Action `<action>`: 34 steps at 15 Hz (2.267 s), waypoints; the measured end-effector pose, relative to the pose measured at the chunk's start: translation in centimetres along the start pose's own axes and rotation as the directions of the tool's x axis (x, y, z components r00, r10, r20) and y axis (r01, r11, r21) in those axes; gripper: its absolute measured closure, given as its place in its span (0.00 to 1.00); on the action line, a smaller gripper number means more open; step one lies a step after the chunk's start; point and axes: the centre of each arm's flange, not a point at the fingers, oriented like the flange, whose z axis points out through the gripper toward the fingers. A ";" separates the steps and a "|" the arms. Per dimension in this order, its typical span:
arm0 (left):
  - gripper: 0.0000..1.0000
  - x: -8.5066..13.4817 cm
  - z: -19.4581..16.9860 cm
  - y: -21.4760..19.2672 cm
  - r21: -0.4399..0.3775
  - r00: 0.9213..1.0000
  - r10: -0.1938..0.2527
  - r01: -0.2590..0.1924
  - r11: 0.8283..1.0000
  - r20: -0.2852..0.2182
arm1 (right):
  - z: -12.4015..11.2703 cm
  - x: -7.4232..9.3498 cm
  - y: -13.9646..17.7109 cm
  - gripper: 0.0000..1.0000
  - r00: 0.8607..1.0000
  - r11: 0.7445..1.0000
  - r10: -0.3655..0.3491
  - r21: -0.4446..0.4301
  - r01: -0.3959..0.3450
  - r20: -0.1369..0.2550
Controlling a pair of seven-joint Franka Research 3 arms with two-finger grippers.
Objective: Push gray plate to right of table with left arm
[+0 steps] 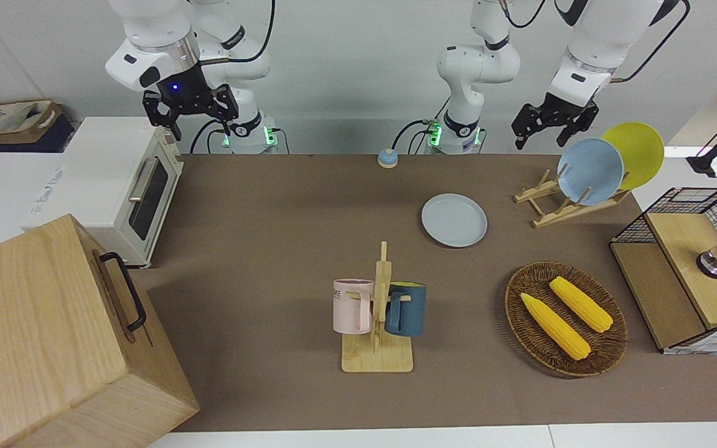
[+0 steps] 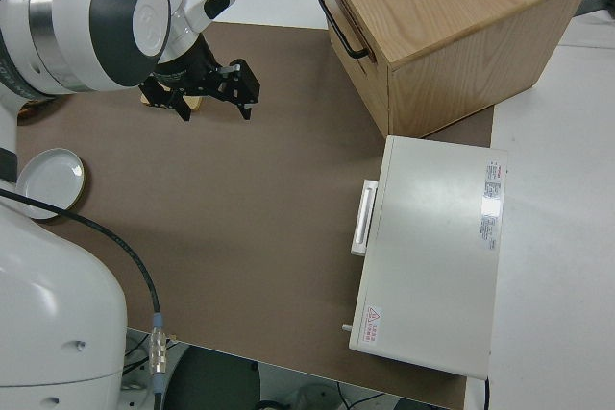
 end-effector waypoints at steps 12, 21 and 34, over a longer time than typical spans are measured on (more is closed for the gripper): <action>0.00 0.0 -0.6 0.2 -0.001 1.000 0.004 -0.004 1.000 -0.011 | 0.0 0.0 0.0 0.01 1.000 1.000 0.000 0.000 0.000 0.000; 0.00 0.1 -0.3 0.3 0.002 1.000 0.006 -0.006 1.000 0.004 | 0.0 0.0 0.0 0.01 1.000 1.000 0.000 0.000 0.000 0.000; 0.00 1.1 9.1 -0.7 0.029 0.994 -0.017 0.014 0.999 0.105 | 0.0 0.0 0.0 0.01 1.000 1.000 0.000 0.000 0.000 0.000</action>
